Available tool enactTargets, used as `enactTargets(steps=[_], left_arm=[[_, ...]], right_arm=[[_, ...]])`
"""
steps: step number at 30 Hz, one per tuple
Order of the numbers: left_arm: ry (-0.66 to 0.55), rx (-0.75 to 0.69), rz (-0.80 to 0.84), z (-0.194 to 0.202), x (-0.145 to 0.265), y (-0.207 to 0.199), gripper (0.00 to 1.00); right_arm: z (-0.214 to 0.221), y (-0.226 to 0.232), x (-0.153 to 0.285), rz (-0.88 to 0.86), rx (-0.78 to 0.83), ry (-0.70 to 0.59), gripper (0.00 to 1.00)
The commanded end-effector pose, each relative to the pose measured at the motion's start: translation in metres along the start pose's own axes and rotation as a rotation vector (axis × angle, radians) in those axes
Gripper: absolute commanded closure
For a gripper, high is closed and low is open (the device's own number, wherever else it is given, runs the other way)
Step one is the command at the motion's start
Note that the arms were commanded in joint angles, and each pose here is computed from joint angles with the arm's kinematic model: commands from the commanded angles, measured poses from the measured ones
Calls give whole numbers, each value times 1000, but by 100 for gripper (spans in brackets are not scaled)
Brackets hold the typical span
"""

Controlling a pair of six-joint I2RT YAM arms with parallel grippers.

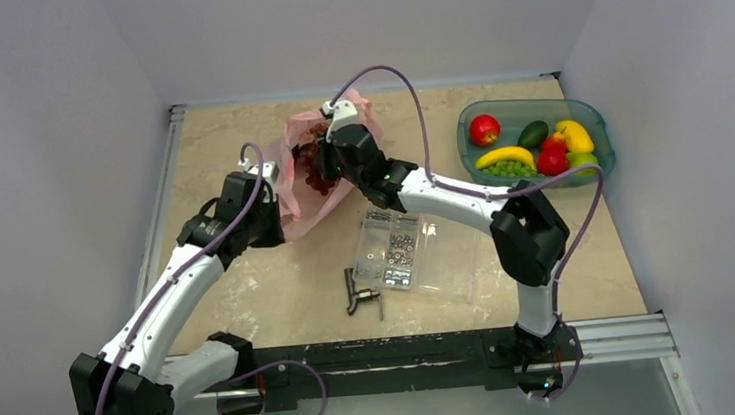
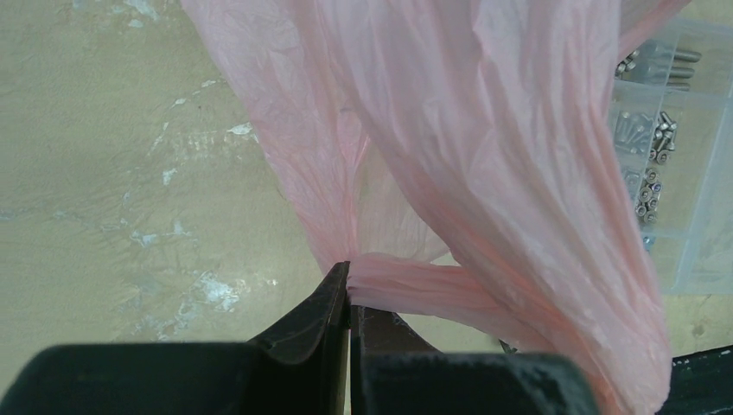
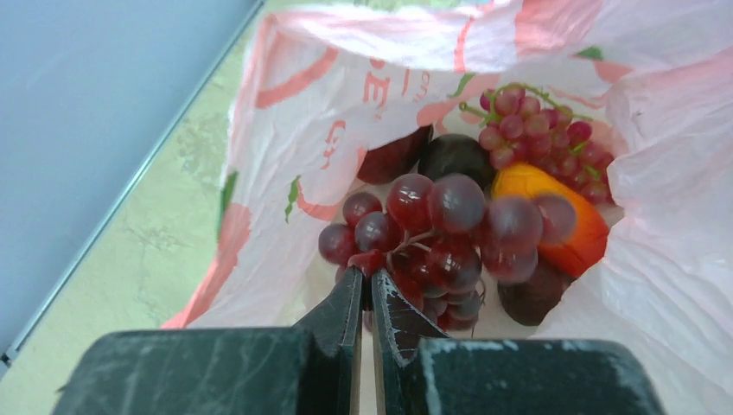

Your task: Take the fake fruits out of the plastic bag

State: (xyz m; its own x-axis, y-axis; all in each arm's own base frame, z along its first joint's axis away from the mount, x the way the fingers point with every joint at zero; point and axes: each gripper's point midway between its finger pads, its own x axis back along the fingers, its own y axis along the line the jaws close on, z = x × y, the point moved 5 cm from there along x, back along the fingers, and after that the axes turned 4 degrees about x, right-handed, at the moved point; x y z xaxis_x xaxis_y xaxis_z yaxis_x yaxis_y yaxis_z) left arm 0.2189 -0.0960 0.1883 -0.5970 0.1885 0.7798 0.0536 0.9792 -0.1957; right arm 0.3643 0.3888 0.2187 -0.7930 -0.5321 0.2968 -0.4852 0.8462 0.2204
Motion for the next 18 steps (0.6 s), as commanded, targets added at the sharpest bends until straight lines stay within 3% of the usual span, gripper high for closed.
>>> enactTargets(steps=[1, 18], left_arm=[[-74, 17, -13, -12, 12, 1, 100], [-74, 14, 0, -11, 13, 0, 100]], right_arm=[[-47, 9, 25, -21, -7, -104, 100], [-120, 23, 61, -69, -6, -236, 100]])
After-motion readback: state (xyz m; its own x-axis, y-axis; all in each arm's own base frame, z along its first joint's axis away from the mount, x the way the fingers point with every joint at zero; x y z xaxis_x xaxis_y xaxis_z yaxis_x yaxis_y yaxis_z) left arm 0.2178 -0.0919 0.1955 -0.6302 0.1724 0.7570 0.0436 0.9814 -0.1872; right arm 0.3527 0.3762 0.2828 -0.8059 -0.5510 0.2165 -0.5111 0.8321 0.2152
